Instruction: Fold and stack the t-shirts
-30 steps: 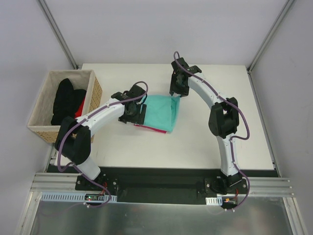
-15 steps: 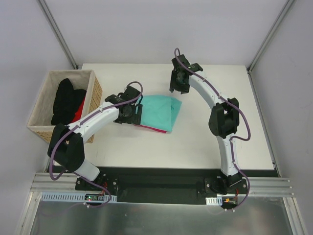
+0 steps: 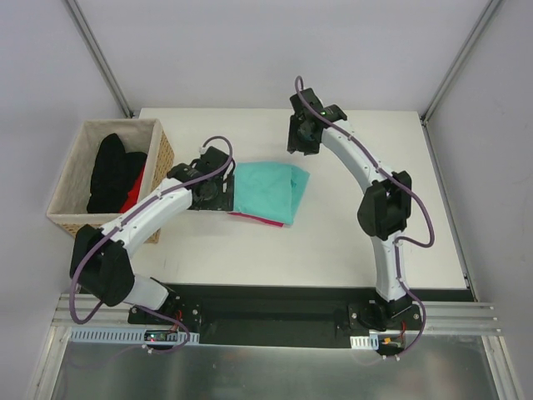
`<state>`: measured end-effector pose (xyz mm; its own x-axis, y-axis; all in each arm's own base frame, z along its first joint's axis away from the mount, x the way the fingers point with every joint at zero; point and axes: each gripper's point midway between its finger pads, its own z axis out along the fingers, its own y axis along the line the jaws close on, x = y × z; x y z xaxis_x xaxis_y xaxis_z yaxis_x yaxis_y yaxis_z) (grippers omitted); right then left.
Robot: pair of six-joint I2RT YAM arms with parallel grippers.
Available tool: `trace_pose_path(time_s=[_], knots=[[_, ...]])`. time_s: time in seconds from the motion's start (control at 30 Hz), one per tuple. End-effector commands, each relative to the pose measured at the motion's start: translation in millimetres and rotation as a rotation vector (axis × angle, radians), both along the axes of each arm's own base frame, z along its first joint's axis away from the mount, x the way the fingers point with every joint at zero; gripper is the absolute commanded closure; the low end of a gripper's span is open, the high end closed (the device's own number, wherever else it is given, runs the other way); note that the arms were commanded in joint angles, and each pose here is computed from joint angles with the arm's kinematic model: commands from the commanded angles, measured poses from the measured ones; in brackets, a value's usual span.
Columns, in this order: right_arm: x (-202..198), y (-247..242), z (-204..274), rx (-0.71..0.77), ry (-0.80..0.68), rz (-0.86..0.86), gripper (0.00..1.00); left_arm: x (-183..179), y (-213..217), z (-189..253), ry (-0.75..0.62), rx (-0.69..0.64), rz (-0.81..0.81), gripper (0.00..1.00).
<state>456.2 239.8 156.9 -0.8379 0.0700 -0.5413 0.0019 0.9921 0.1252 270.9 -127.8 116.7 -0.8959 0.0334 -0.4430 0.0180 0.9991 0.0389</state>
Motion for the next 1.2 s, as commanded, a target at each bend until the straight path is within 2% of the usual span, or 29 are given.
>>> trace_pose_path(time_s=[0.0,0.17,0.3,0.33,0.4,0.43,0.47,0.57,0.77,1.03,1.07,1.1,1.17], knots=[[-16.7,23.9,39.4,0.021,-0.068,0.070,0.57,1.6,17.6,29.3,-0.089,-0.007,0.073,0.19],[-36.4,56.4,31.1,0.017,-0.054,0.132,0.81,1.3,19.5,44.3,-0.124,-0.025,0.082,0.18],[-53.8,76.6,20.8,0.002,-0.033,0.168,0.88,-0.6,17.9,45.7,-0.119,-0.035,0.074,0.17],[-59.4,82.7,18.1,-0.001,-0.027,0.178,0.88,-1.6,16.9,44.1,-0.112,-0.039,0.071,0.18],[-63.2,86.3,16.6,-0.009,-0.028,0.181,0.81,-2.5,16.7,42.9,-0.105,-0.038,0.065,0.17],[-65.3,86.9,15.0,-0.017,-0.026,0.180,0.77,-2.6,16.5,42.8,-0.105,-0.039,0.063,0.17],[-65.4,87.0,15.8,-0.017,-0.029,0.177,0.66,-2.8,16.2,42.7,-0.103,-0.039,0.058,0.18],[-60.9,77.2,18.3,-0.041,-0.040,0.158,0.56,-2.4,16.0,42.0,-0.100,-0.035,0.052,0.17],[-36.6,46.8,26.9,-0.027,-0.049,0.103,0.54,9.5,14.1,42.5,-0.096,-0.008,0.036,0.16],[-21.4,21.9,34.6,-0.035,-0.066,0.058,0.54,57.0,-19.0,50.1,-0.093,-0.066,-0.038,0.18],[-21.2,21.0,34.4,-0.036,-0.065,0.057,0.54,61.5,-22.2,49.6,-0.090,-0.068,-0.053,0.27],[-20.4,18.8,33.4,-0.037,-0.062,0.051,0.54,71.0,-28.0,50.2,-0.092,-0.075,-0.062,0.31],[-20.5,17.6,33.3,-0.035,-0.059,0.048,0.54,79.4,-33.5,50.8,-0.089,-0.083,-0.087,0.33]])
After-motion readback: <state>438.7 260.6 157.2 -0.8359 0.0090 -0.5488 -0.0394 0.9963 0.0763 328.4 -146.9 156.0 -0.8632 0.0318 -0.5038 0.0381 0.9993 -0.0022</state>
